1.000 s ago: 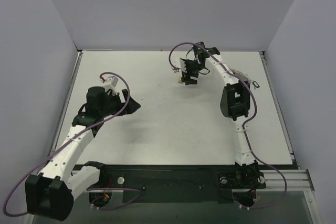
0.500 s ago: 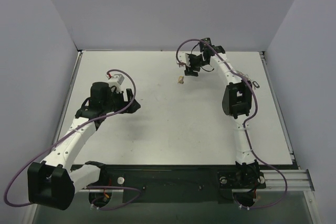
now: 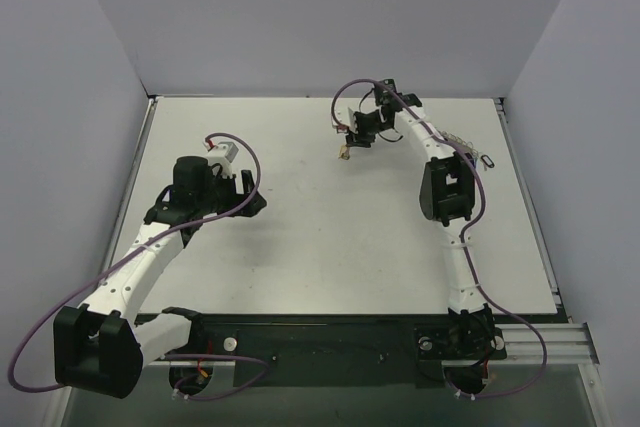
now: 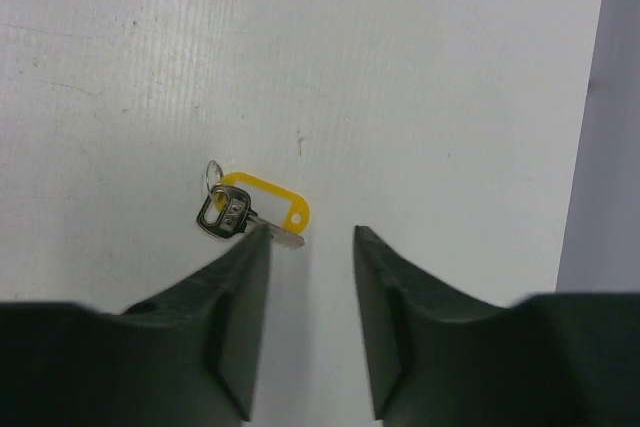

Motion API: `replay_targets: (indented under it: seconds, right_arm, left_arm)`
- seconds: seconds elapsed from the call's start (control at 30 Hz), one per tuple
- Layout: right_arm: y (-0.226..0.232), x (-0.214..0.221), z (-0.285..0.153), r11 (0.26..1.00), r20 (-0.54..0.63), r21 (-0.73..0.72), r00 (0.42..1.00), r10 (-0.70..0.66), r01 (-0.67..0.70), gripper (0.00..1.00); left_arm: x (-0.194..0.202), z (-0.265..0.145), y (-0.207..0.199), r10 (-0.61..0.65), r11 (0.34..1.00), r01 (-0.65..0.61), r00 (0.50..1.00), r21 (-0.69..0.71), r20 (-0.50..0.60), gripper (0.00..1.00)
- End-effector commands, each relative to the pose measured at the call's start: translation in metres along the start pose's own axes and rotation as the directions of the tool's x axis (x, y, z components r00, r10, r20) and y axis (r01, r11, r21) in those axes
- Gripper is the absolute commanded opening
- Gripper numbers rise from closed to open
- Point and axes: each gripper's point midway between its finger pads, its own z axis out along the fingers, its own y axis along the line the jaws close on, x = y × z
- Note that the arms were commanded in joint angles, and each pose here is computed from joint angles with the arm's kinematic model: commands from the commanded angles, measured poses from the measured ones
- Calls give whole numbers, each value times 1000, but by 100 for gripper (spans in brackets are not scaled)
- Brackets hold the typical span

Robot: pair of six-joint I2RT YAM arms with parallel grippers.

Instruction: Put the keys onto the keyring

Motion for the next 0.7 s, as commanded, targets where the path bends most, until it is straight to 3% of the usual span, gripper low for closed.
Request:
replay_targets:
  seconds: [0.0, 0.07, 0.43, 0.67]
  right_arm:
    - [13, -9, 13, 998, 73, -52, 997, 23, -19, 27]
    - [14, -10, 14, 997, 87, -55, 995, 55, -50, 25]
    - [-9, -32, 12, 973, 189, 6, 956, 224, -230, 33]
    - [-37, -43, 4, 904, 304, 61, 870, 388, -424, 36]
  left_arm:
    - [-12, -3, -1, 27, 1000, -27, 999, 6, 42, 87]
    - [-12, -3, -1, 26, 1000, -27, 999, 6, 41, 88]
    - [-11, -2, 1, 23, 1000, -23, 999, 6, 38, 87]
    - [-11, -2, -2, 16, 1000, -17, 999, 23, 41, 87]
